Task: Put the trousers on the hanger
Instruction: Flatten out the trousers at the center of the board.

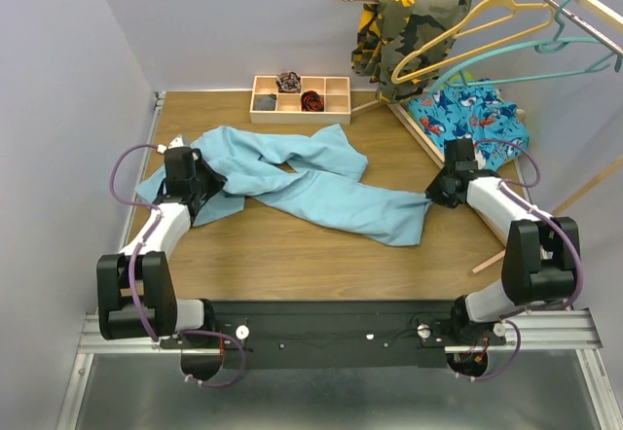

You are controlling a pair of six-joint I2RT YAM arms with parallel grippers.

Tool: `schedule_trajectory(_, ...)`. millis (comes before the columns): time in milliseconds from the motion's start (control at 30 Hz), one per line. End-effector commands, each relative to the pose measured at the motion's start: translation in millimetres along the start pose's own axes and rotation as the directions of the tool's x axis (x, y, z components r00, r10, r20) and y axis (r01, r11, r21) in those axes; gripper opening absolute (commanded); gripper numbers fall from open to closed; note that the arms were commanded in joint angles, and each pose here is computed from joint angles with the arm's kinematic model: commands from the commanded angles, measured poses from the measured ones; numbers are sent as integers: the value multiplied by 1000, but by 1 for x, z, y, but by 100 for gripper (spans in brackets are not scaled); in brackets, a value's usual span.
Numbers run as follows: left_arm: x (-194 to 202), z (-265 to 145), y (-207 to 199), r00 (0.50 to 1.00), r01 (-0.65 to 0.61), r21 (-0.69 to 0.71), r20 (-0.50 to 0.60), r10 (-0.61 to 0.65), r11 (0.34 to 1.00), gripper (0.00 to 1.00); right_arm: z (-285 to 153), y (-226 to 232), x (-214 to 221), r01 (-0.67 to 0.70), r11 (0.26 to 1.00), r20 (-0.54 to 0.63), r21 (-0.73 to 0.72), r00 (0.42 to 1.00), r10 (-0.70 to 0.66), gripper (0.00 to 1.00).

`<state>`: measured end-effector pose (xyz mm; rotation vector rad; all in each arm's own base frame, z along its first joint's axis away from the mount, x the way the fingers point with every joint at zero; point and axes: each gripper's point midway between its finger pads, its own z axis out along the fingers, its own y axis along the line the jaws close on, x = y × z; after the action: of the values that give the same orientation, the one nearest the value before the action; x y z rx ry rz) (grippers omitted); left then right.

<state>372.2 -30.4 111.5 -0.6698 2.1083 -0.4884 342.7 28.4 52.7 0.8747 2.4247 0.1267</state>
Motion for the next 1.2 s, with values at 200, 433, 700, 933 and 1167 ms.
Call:
schedule_trajectory(200,-160,-19,-30,953,-105,27,287,93,994,0,-78,52,-146,65,988,308,-141,951,-19,1)
schedule_trajectory(433,-190,-53,19,924,-59,-93,372,90,994,0,-116,4,-139,11,998,461,-58,887,17,63)
schedule_trajectory(700,-117,-53,62,972,-101,-92,205,118,991,0,-98,-46,-47,-192,978,328,-80,922,208,96)
schedule_trajectory(933,-83,-43,74,985,-114,-79,118,122,990,0,-81,-20,-34,-87,984,214,-158,969,120,96)
schedule_trajectory(1167,-83,-45,72,985,-129,-70,110,136,989,0,-52,-14,-8,-94,981,78,-169,991,108,90)
